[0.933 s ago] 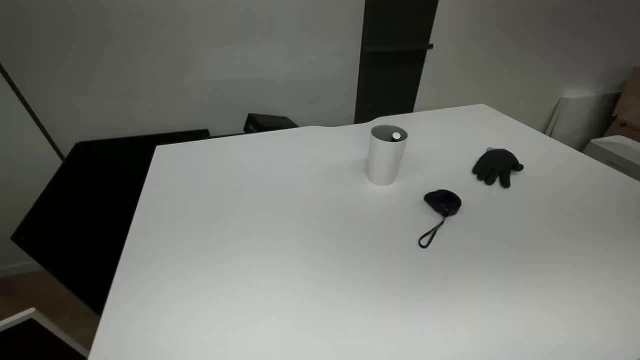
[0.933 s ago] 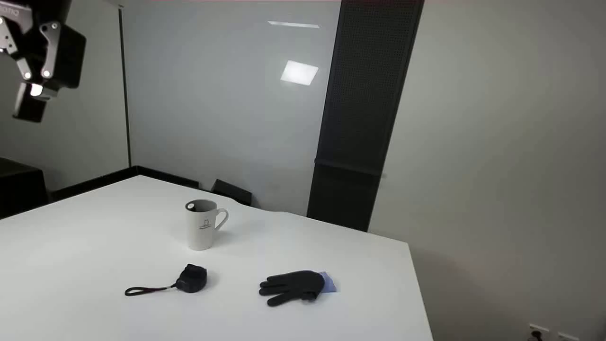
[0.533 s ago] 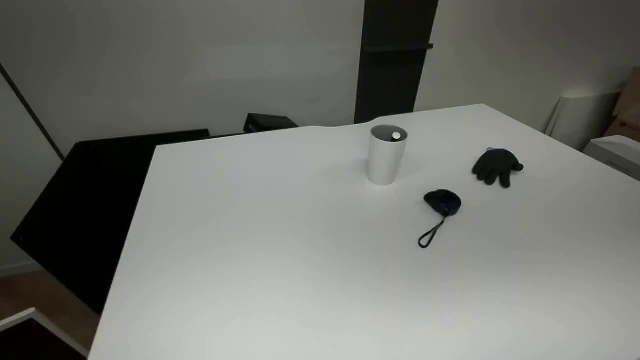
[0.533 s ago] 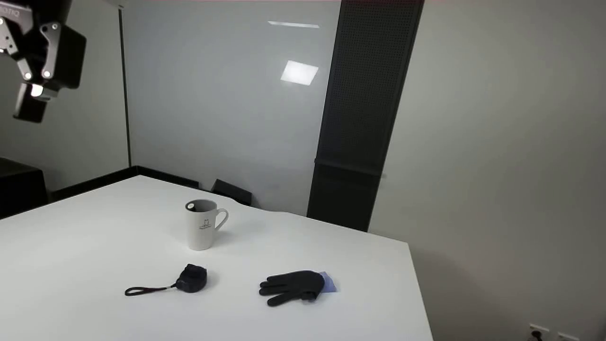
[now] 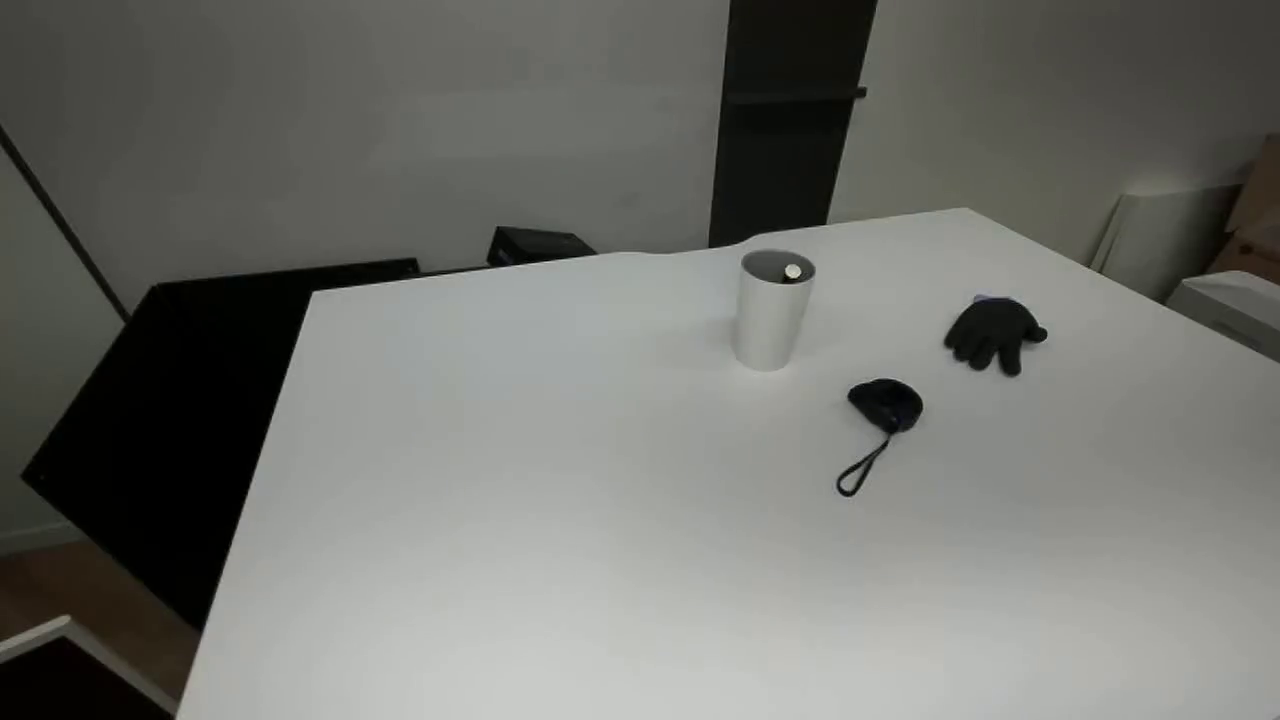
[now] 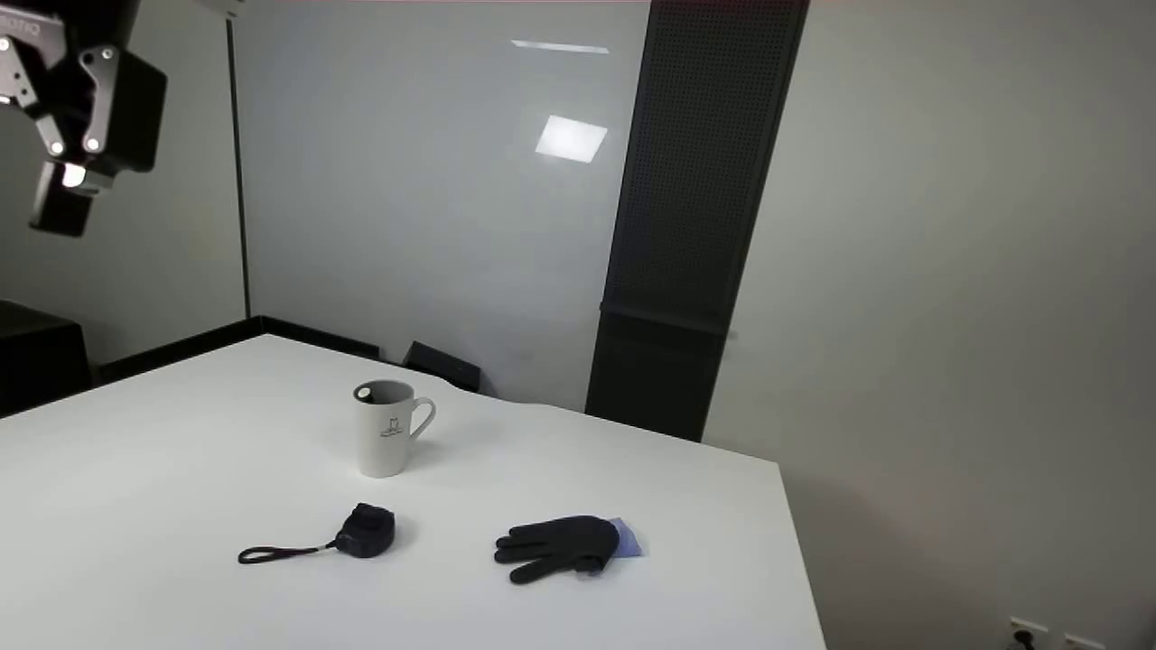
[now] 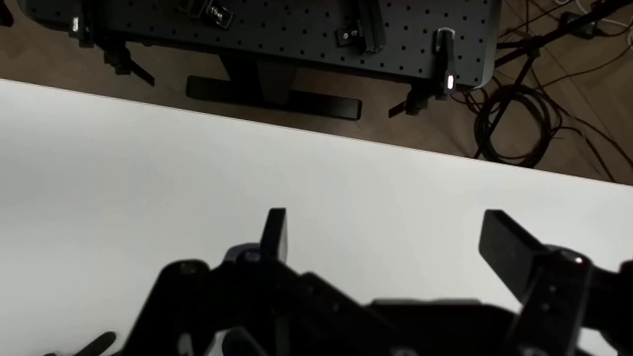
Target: Take the black marker out of the mug
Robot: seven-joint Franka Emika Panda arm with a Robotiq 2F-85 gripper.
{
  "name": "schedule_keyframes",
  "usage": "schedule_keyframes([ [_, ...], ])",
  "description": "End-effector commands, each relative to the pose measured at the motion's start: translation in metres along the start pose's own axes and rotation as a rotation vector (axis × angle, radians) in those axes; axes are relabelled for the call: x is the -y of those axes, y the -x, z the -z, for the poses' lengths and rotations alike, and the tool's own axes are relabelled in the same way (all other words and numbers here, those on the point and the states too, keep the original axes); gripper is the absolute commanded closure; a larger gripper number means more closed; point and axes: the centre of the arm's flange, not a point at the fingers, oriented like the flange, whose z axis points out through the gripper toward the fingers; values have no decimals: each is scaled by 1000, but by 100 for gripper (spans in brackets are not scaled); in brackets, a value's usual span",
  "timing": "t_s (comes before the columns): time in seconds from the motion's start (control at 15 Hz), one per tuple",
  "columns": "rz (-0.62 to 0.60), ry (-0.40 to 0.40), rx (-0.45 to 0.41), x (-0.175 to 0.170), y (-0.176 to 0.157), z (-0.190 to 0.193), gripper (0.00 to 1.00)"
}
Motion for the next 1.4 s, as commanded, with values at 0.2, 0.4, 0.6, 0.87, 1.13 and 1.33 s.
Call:
schedule_keyframes([
  [0.2,17,59,-40,-21,-61,-16,0],
  [0.4,31,74,-60,-40,-95,-26,0],
  [0.6,44,102,-76,-61,-130,-38,0],
  [0.87,67,156,-99,-82,-169,-52,0],
  [1.13,104,166,-171,-89,-200,-68,0],
  [1.33,106,189,-293,-87,-221,-82,0],
])
